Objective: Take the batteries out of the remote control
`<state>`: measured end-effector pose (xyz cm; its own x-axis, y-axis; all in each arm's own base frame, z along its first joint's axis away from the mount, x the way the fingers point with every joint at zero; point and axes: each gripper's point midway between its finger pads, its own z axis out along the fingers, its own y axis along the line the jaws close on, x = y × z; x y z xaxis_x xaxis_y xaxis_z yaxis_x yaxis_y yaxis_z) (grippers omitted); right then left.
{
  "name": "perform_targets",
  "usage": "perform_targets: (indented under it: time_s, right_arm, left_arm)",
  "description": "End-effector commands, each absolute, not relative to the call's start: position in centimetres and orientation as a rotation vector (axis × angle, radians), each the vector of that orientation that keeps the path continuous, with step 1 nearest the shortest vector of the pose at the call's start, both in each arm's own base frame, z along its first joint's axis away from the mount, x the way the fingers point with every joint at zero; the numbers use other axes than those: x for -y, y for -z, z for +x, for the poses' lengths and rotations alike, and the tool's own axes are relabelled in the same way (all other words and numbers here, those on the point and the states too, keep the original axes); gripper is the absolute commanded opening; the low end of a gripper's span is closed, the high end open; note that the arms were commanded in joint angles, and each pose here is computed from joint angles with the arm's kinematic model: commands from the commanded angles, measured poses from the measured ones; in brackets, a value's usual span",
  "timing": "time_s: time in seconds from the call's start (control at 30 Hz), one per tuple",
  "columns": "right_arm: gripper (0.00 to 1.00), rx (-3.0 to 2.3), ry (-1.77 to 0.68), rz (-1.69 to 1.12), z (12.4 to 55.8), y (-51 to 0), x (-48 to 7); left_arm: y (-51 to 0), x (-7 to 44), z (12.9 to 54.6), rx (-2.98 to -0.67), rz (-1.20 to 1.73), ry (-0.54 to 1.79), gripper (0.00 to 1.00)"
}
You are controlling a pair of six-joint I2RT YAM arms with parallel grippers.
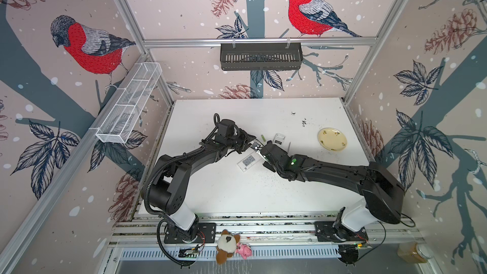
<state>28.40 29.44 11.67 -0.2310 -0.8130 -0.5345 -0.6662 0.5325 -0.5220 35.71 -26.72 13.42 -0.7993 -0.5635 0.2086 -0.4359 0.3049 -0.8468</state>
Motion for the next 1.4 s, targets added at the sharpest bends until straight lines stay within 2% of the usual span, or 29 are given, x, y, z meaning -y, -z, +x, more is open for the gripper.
perform_targets:
  time_s: [0.0,0.2,0.43,0.53,0.9,1.1,1.23,1.37]
  right_arm:
    - [0.06,-2.014,-0.036,-1.1,26.8,-12.1,-32.0]
    - [0.14,-2.095,-0.192,-1.12,24.0,-10.2,-32.4]
    - [0.37,-2.185,-0.317,-1.088,21.9,-8.9,-31.5]
    - [0.43,-2.217,-0.381,-1.025,22.0,-9.4,-30.7]
    - [0.54,-2.284,-0.601,-0.894,23.4,-11.4,-27.6]
    - [0.59,-2.355,-0.929,-0.702,25.1,-13.2,-27.8]
    - [0.59,-2.402,-1.026,-0.773,24.4,-12.4,-29.3]
    - [0.57,-2.441,-1.015,-0.807,24.5,-11.0,-30.0]
  left_arm:
    - [-15.3,27.1,36.0,-2.357,-0.802,1.582,0.12]
    - [-14.0,26.2,34.9,-2.389,-0.803,1.517,0.0]
    - [-12.8,25.7,33.8,-2.425,-0.754,1.472,0.0]
    - [-12.0,25.5,33.4,-2.445,-0.745,1.446,0.0]
    - [-11.9,25.3,33.4,-2.412,-0.62,1.423,0.0]
    - [-13.1,25.2,33.7,-2.334,-0.499,1.416,0.0]
    - [-13.8,25.2,33.8,-2.316,-0.433,1.39,0.0]
    - [-13.7,25.2,33.8,-2.323,-0.404,1.378,0.0]
